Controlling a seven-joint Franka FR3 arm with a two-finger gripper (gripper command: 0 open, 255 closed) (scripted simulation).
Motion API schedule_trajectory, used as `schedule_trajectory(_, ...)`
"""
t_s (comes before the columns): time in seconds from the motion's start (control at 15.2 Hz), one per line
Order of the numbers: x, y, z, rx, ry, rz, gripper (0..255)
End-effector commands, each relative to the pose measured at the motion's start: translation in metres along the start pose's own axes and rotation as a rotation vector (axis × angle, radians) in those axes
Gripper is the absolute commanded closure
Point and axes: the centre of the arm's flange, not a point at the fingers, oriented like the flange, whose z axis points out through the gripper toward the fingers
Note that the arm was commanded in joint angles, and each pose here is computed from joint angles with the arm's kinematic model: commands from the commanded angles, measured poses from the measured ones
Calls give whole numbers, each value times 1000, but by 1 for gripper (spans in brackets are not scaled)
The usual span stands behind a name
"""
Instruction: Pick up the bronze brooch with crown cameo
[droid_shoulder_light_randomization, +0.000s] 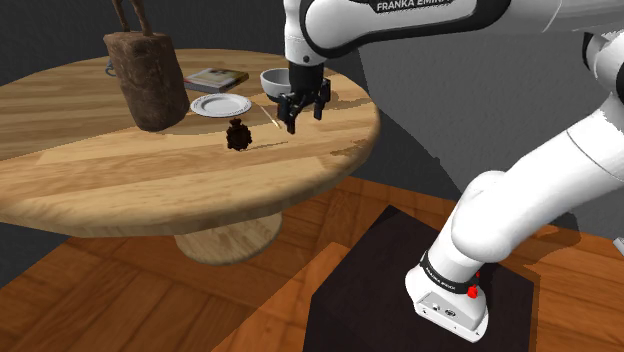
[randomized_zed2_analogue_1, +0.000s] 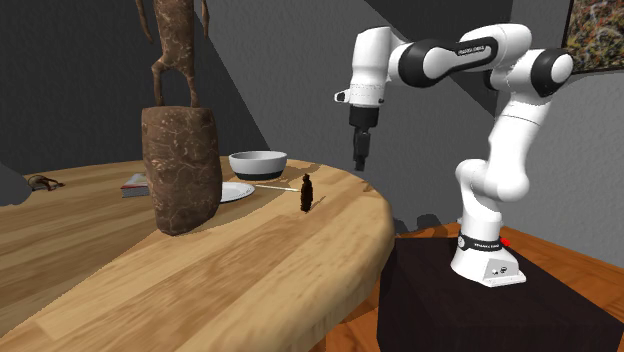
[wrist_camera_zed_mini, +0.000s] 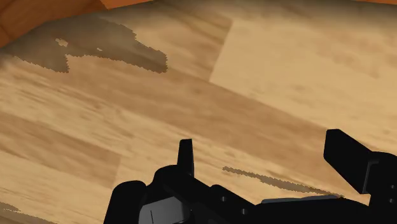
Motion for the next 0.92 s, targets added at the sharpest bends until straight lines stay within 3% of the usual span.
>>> schedule_trajectory(0.0,16,-15,-1,3,11,21,0)
schedule_trajectory(0.86,125,-114,-9,12,69,131,0)
